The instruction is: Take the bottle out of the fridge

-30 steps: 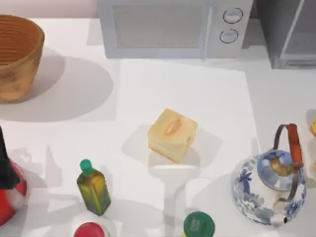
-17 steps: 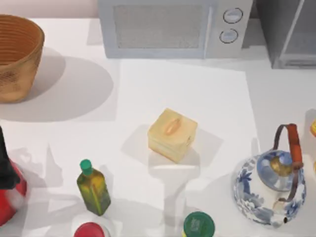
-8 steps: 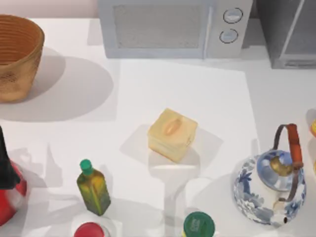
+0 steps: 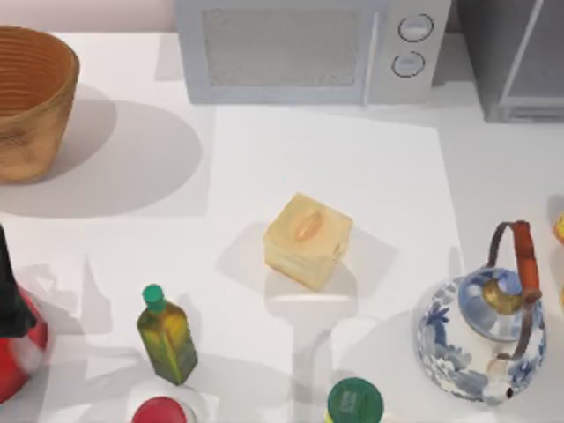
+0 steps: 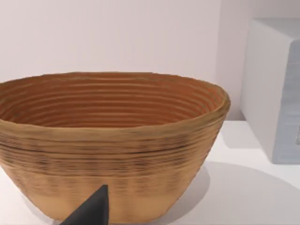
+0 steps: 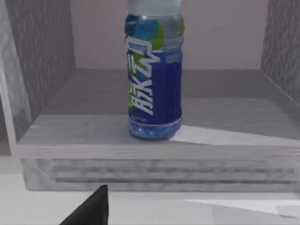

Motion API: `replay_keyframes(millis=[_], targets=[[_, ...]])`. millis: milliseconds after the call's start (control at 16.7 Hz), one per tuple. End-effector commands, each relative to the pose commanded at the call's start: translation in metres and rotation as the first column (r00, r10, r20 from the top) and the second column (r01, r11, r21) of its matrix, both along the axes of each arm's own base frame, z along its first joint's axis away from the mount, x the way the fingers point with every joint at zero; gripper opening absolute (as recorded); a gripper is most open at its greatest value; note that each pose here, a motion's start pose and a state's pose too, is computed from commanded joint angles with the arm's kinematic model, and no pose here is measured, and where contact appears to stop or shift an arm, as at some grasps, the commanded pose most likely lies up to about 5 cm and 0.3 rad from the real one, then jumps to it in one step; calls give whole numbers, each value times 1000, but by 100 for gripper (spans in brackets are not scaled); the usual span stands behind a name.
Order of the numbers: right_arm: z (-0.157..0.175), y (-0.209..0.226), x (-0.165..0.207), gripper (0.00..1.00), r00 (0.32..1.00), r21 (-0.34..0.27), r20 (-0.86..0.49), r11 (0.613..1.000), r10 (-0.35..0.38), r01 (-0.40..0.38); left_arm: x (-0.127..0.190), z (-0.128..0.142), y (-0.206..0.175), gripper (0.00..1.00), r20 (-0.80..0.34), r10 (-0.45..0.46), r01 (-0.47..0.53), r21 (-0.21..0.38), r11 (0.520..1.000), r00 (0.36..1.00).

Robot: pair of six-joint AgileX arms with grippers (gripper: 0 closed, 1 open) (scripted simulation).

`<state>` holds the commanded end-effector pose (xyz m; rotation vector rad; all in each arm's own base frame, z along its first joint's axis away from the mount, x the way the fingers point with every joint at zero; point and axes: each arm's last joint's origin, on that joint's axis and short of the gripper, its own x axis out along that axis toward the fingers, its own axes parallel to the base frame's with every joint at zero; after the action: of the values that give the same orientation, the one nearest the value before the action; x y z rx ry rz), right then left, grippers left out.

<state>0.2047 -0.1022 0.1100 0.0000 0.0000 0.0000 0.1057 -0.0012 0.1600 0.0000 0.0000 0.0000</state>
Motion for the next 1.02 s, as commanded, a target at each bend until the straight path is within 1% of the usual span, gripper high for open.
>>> replay_keyframes(millis=[240, 300, 420, 540, 660, 780, 900, 1020], targets=[[1, -1, 1, 100, 1000, -3, 4, 1000, -3, 3, 0, 0, 0, 100, 0, 0, 0, 0, 1000, 1000], [3, -4, 2, 100, 1000, -15, 17, 1000, -10, 10, 0, 0, 0, 100, 0, 0, 0, 0, 1000, 1000], [14, -18, 9, 100, 997, -64, 68, 997, -36, 40, 0, 0, 0, 100, 0, 0, 0, 0, 1000, 1000], [30, -36, 23, 100, 988, -133, 143, 988, -61, 80, 0, 0, 0, 100, 0, 0, 0, 0, 1000, 1000], [51, -56, 44, 100, 971, -202, 228, 972, -74, 122, 0, 0, 0, 100, 0, 0, 0, 0, 1000, 1000], [71, -69, 72, 100, 952, -243, 298, 958, -75, 152, 0, 0, 0, 100, 0, 0, 0, 0, 1000, 1000], [77, -69, 100, 100, 946, -238, 315, 959, -74, 154, 0, 0, 0, 100, 0, 0, 0, 0, 1000, 1000], [71, -59, 130, 100, 955, -199, 287, 971, -73, 134, 0, 0, 0, 100, 0, 0, 0, 0, 1000, 1000]])
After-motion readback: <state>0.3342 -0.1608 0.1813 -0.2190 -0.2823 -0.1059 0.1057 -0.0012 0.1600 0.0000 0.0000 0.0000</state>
